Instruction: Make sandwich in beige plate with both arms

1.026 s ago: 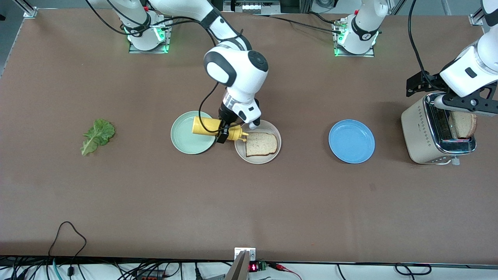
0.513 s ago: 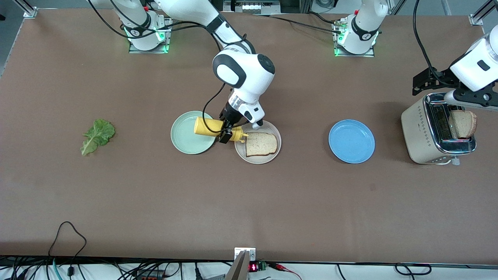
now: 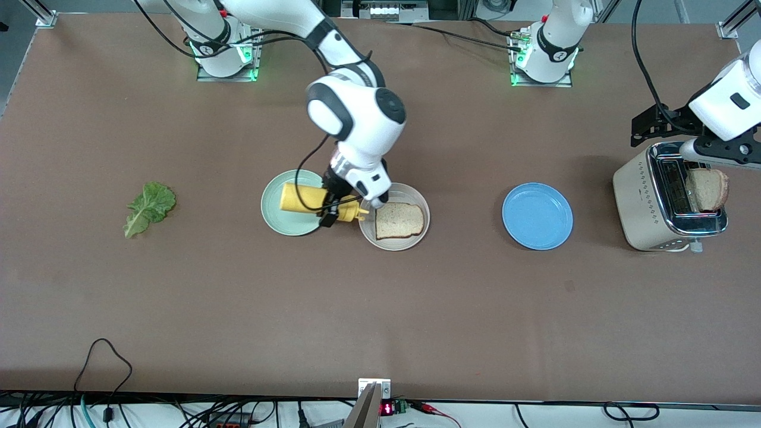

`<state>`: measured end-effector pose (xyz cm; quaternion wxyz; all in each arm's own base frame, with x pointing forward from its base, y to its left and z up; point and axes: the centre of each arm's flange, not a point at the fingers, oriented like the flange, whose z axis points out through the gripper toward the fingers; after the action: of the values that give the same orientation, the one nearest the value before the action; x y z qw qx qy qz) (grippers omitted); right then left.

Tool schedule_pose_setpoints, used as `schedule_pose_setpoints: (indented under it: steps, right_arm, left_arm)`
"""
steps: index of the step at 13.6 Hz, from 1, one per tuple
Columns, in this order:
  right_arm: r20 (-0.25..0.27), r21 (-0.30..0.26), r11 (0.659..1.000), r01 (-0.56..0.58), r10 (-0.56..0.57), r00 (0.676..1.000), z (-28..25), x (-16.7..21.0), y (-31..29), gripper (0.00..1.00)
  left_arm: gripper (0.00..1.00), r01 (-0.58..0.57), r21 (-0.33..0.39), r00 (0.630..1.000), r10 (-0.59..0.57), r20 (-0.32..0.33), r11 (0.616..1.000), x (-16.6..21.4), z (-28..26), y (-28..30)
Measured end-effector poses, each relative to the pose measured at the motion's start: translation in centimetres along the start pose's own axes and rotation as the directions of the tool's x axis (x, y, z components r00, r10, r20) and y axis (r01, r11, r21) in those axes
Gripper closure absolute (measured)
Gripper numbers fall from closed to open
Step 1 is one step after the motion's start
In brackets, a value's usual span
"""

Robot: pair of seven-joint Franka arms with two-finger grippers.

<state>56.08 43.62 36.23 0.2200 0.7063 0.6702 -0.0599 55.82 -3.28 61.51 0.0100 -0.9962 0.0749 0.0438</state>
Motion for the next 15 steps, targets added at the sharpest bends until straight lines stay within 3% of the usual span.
schedule_pose_setpoints:
  steps: [4,8,11,13,15]
  right_arm:
    - [-0.253,0.167,0.986,0.009,0.034,0.967,-2.6,-12.5,6.5,0.60]
    - [-0.498,0.291,0.953,0.078,0.082,0.863,0.7,-23.4,8.7,0.60]
    - [-0.679,0.343,0.931,0.127,0.152,0.718,6.4,-30.0,8.4,0.60]
    - [-0.784,0.351,0.926,0.140,0.209,0.584,11.1,-33.7,7.5,0.60]
    - [-0.854,0.349,0.927,0.134,0.257,0.452,15.8,-36.4,5.6,0.60]
  left_arm:
    - [0.00,0.003,0.000,1.000,-0.003,0.000,1.000,0.0,0.0,-0.2]
    - [0.00,0.006,0.000,1.000,-0.006,0.001,1.000,0.0,0.0,-0.4]
    - [0.00,0.008,-0.002,1.000,-0.008,0.012,1.000,-0.2,0.1,-0.4]
    - [0.00,0.009,-0.002,1.000,-0.009,0.018,1.000,-0.3,0.1,-0.5]
    - [0.00,0.006,-0.002,1.000,-0.006,0.021,1.000,-0.3,0.2,-0.3]
